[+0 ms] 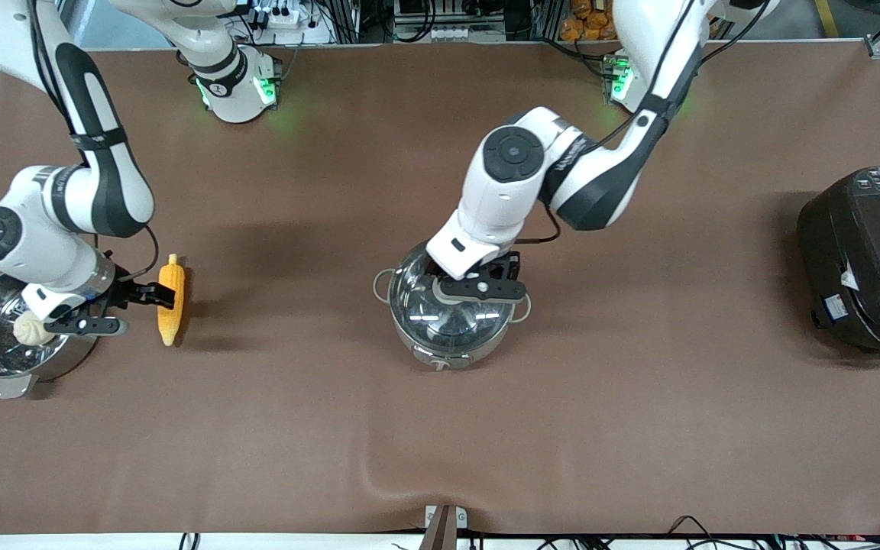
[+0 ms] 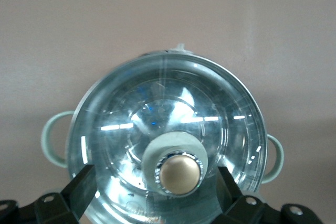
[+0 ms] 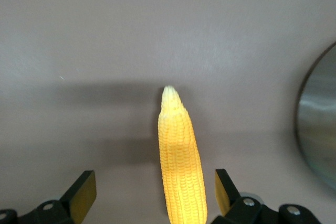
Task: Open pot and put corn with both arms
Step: 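Grasp the lid knob with the left gripper while the right gripper grasps the corn, then lift the lid aside with the left gripper while the right gripper carries corn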
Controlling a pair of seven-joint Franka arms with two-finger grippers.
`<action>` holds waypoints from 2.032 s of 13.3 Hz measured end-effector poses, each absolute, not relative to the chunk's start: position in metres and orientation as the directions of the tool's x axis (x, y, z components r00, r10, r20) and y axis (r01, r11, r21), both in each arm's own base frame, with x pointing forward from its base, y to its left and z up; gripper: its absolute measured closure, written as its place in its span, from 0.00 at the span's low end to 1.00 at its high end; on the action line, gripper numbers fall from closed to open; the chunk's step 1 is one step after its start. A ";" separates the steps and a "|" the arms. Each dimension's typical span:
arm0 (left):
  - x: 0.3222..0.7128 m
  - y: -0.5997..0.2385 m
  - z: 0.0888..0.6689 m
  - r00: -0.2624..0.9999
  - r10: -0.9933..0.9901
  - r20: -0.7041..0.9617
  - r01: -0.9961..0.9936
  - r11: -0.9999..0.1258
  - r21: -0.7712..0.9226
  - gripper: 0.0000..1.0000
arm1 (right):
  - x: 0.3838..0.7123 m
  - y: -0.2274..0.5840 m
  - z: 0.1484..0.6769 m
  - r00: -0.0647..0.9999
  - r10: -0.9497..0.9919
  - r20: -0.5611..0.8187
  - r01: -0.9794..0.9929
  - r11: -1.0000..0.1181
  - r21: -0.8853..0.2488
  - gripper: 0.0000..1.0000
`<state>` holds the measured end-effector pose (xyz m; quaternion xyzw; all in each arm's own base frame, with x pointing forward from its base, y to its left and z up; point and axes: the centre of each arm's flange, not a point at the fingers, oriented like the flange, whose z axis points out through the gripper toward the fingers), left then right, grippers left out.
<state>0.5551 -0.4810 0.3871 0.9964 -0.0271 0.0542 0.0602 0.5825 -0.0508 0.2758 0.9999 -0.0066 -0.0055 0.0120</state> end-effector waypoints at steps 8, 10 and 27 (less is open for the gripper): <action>0.536 -0.512 0.353 0.984 -0.117 0.135 -0.126 -0.990 0.064 0.00 | 0.559 -0.078 0.166 0.993 0.059 -0.099 0.061 -0.998 0.022 0.11; 0.536 -0.513 0.351 0.988 -0.088 0.131 -0.097 -0.993 0.066 0.19 | 0.563 -0.074 0.169 0.993 0.067 -0.098 0.069 -0.997 0.019 0.34; 0.631 -0.323 0.483 0.966 0.214 0.143 0.209 -0.977 0.050 0.50 | 0.625 0.192 0.376 0.985 0.143 -0.100 0.147 -0.989 0.034 0.87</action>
